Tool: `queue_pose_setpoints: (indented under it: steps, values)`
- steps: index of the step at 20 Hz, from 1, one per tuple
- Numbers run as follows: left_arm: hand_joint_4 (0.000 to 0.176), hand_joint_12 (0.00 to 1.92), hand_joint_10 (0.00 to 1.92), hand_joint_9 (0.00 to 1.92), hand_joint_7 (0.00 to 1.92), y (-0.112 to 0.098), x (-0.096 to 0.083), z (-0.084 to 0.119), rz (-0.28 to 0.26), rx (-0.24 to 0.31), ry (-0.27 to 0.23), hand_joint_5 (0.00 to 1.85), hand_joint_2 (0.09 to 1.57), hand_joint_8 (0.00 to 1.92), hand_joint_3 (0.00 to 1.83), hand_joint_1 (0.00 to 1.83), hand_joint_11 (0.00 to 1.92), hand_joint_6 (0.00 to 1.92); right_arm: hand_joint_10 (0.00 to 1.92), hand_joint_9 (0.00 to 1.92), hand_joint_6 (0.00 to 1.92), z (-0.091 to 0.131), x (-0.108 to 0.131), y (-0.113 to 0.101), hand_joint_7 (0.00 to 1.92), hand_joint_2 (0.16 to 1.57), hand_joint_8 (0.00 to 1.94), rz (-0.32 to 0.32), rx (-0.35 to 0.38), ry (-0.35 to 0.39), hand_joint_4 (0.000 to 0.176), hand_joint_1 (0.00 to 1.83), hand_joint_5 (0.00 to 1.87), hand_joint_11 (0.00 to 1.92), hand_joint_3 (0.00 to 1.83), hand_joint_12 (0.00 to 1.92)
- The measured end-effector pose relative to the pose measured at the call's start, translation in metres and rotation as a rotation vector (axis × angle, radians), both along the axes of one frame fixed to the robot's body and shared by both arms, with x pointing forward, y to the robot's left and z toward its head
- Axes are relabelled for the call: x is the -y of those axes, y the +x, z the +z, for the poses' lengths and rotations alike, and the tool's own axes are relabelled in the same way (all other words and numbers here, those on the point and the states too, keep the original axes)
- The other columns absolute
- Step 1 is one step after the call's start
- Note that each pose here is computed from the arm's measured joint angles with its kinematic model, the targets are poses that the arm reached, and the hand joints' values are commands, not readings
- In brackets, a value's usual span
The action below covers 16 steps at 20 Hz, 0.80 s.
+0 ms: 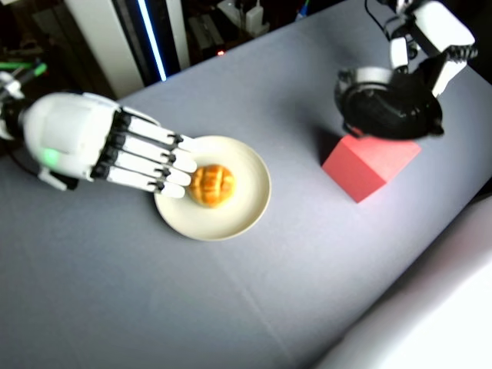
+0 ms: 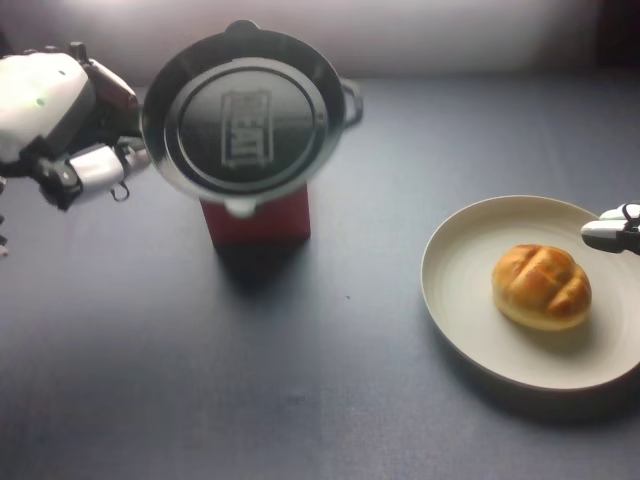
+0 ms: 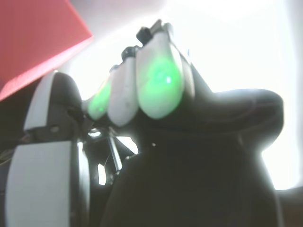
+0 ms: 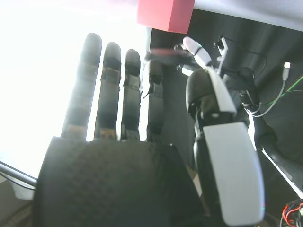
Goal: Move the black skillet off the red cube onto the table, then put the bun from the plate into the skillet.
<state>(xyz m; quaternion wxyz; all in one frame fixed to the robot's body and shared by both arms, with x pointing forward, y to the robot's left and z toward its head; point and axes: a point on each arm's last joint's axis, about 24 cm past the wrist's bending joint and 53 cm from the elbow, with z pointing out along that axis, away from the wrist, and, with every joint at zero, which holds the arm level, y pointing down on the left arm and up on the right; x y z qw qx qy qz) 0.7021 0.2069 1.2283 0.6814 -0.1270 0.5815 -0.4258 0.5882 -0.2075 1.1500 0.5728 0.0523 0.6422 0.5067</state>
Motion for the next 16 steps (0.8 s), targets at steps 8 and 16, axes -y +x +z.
queue_pose_setpoints:
  steps: [8, 16]
  values:
    - [0.0, 1.92, 1.92, 1.62, 1.51, -0.067, 0.032, -0.023, -0.169, -0.021, 0.087, 1.36, 1.21, 1.92, 0.0, 1.38, 1.64, 1.92, 0.0, 0.52, 0.0, 0.0, 0.0, 0.0, 0.54, 1.32, 0.01, 0.0, -0.004, 0.001, 0.01, 0.72, 0.5, 0.48, 0.0, 0.15]
    - [0.0, 1.92, 1.92, 1.2, 1.02, -0.063, 0.036, -0.07, -0.146, -0.148, 0.194, 1.0, 1.07, 1.92, 0.0, 1.22, 1.28, 1.92, 0.0, 0.52, 0.0, 0.0, 0.001, 0.001, 0.54, 1.32, 0.0, -0.002, -0.004, 0.001, 0.02, 0.73, 0.5, 0.5, 0.0, 0.17]
